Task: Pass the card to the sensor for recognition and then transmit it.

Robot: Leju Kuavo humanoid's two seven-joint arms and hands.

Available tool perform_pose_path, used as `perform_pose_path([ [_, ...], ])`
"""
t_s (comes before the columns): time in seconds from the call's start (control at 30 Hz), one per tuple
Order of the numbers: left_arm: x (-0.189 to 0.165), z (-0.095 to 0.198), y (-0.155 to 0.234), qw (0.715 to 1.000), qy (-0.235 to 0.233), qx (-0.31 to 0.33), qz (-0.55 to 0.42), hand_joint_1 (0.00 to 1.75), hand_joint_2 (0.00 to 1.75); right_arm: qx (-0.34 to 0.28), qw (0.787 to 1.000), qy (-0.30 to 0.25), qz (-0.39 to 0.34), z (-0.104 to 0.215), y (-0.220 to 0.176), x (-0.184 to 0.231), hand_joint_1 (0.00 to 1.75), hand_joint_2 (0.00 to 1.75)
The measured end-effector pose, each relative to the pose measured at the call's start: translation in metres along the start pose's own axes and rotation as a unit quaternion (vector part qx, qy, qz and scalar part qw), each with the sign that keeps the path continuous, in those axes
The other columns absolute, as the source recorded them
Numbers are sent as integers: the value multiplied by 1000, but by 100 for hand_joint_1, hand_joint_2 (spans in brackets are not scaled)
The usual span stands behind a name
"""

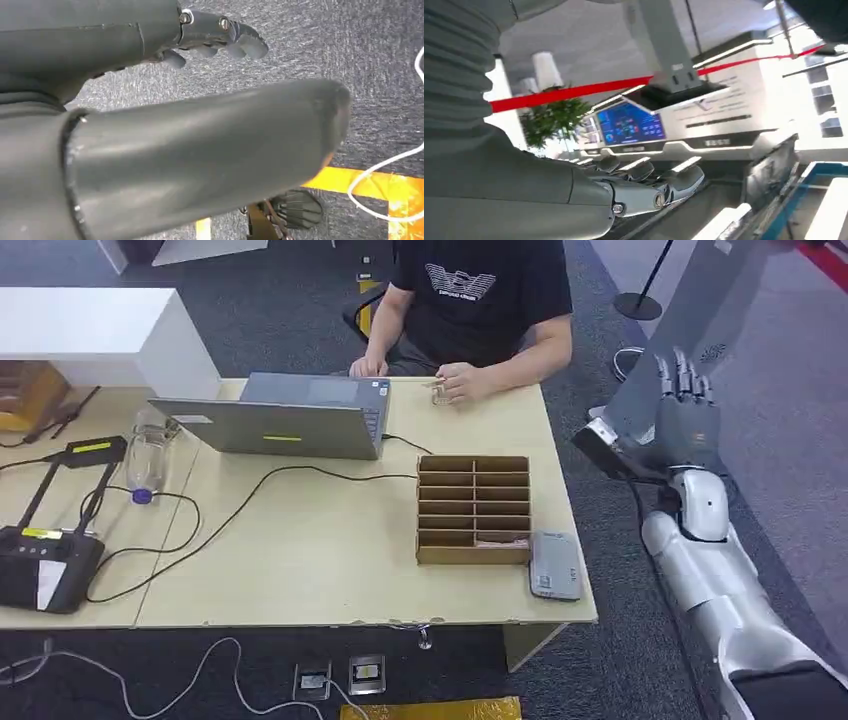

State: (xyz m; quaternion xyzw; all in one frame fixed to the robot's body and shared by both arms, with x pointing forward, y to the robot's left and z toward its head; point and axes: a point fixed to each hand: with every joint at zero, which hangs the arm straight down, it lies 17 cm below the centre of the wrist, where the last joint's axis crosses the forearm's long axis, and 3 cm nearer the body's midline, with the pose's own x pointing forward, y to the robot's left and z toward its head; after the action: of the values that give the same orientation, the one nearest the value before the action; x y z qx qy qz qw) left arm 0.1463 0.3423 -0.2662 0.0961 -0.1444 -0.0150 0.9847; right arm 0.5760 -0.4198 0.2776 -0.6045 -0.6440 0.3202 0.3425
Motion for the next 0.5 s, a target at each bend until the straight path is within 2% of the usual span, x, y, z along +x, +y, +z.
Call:
perform_pose_path([
  [0.07,0,0,1,1000,0,1,1,0,0,0,1000,19,-1,3,-3,-23,0,175],
  [0.2,-9,0,2,1000,7,2,1,0,0,-7,998,56,17,12,-26,-101,0,175],
  [0.37,-12,0,5,1000,9,6,5,0,0,1,995,91,43,31,-42,-165,0,175],
  [0.43,-13,0,6,1000,9,8,11,0,0,18,990,132,53,59,-43,-209,0,175],
  [0.5,-20,1,5,1000,13,9,16,0,0,35,975,215,54,106,-51,-272,0,175],
])
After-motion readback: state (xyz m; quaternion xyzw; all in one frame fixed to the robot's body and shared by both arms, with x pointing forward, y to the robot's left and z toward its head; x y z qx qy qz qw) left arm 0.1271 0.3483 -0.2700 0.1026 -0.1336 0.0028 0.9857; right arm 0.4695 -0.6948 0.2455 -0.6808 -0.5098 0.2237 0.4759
